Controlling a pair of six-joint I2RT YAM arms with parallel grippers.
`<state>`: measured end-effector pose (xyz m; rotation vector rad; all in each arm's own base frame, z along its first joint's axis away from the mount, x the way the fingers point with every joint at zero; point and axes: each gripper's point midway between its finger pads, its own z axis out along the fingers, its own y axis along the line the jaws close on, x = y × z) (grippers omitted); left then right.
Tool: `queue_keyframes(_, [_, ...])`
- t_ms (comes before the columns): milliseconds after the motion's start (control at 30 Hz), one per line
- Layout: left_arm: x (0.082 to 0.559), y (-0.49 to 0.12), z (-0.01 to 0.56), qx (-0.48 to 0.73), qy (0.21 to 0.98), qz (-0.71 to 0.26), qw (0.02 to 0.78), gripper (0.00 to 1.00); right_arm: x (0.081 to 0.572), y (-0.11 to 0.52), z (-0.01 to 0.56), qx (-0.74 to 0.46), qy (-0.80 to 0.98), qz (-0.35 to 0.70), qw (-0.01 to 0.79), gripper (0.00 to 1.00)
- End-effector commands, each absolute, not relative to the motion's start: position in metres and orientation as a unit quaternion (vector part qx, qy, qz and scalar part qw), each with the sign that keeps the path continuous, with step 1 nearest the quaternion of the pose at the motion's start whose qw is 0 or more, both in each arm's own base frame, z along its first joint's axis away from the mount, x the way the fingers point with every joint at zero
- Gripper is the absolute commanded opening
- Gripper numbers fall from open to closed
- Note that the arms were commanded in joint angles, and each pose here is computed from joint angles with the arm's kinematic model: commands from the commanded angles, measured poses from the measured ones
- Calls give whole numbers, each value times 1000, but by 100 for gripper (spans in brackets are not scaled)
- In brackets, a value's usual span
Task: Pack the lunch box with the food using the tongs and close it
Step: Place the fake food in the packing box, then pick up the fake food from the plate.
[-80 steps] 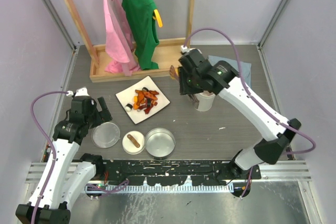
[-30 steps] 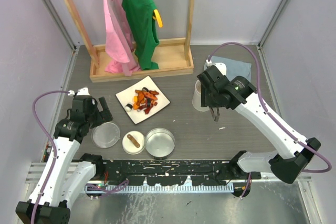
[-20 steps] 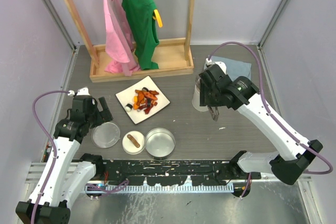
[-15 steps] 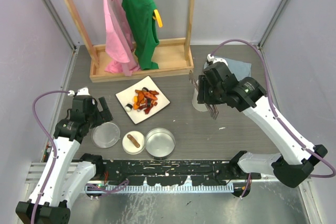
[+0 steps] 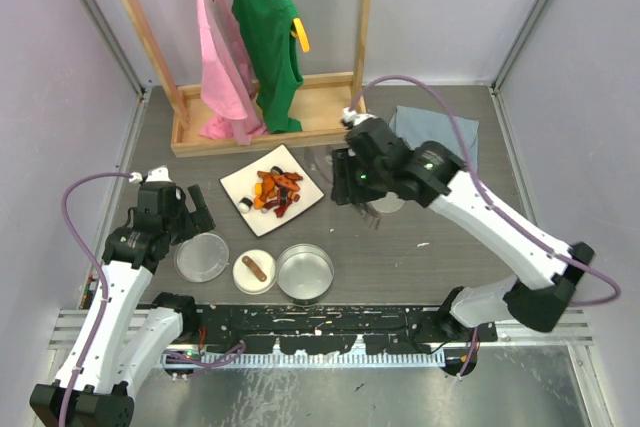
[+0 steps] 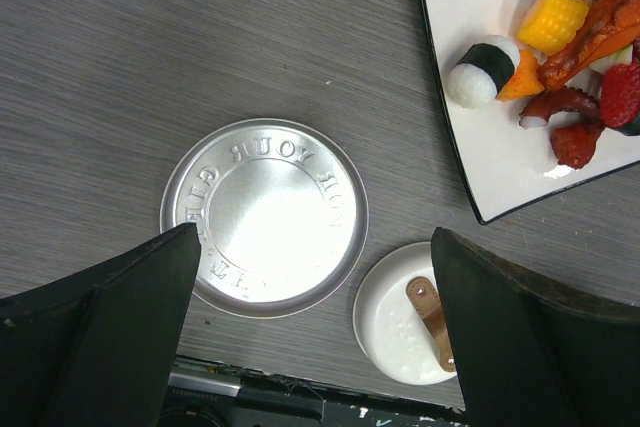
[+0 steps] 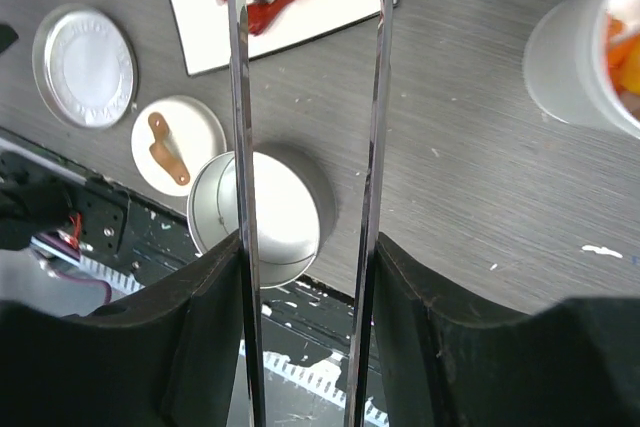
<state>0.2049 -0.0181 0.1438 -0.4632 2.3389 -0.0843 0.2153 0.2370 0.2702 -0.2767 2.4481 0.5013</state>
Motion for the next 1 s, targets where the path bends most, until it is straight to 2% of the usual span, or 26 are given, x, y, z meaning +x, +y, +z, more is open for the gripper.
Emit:
queue_keyframes(0, [215,-17,157,-188,897,-38,398,100,218,285,275,-141,916,191,322,53])
queue_keyframes(167, [214,-16,157,-188,897,-36,399,100,209,326,248,-187,922,164,297,54])
queue_keyframes(600, [214,-16,157,-188,897,-36,398,100,219,352,218,-220,926,112,284,54])
queue_keyframes(967, [214,-15,157,-189,897,-34,399,100,212,403,206,-269,914,162,256,54])
